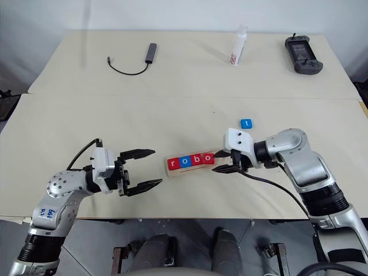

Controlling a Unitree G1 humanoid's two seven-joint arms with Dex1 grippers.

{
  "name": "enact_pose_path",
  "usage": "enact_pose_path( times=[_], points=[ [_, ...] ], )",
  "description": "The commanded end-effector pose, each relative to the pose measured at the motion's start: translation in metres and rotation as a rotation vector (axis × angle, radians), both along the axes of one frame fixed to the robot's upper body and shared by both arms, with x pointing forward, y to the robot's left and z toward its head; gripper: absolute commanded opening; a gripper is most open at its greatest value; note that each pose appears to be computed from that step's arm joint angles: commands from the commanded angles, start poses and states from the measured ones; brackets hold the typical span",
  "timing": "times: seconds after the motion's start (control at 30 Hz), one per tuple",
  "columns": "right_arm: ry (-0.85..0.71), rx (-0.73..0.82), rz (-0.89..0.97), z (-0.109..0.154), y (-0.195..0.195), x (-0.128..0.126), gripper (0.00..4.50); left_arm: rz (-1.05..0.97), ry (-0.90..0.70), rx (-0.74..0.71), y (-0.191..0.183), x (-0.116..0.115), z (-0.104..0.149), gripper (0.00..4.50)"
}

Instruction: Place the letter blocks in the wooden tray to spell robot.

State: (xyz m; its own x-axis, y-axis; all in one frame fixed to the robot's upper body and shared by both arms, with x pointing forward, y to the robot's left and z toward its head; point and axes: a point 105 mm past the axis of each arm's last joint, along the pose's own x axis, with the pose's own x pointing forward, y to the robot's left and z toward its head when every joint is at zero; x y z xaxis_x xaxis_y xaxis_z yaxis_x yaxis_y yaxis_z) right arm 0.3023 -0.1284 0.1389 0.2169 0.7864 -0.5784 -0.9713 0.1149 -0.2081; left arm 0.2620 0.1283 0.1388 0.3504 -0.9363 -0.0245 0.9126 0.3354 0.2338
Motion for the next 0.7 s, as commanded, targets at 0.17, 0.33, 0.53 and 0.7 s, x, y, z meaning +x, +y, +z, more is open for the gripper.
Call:
enact_pose_path(
  times=[0.17, 0.33, 0.53, 0.7],
  points=[
    [-0.030, -0.002, -0.050, 0.000, 0.010, 0.007, 0.04, -0.007, -0.040, -0.008, 0.000, -0.001, 0.008, 4.50],
    [-0.050, -0.012, -0.061, -0.001, 0.014, 0.013, 0.04, -0.001, -0.040, -0.009, 0.001, -0.002, 0.008, 4.50],
    [-0.071, -0.015, -0.057, 0.002, 0.017, 0.018, 0.04, 0.010, -0.042, -0.011, 0.002, -0.002, 0.008, 4.50],
    [-0.087, -0.007, -0.050, 0.010, 0.014, 0.020, 0.04, 0.016, -0.042, -0.013, 0.002, -0.003, 0.007, 4.50]
  ],
)
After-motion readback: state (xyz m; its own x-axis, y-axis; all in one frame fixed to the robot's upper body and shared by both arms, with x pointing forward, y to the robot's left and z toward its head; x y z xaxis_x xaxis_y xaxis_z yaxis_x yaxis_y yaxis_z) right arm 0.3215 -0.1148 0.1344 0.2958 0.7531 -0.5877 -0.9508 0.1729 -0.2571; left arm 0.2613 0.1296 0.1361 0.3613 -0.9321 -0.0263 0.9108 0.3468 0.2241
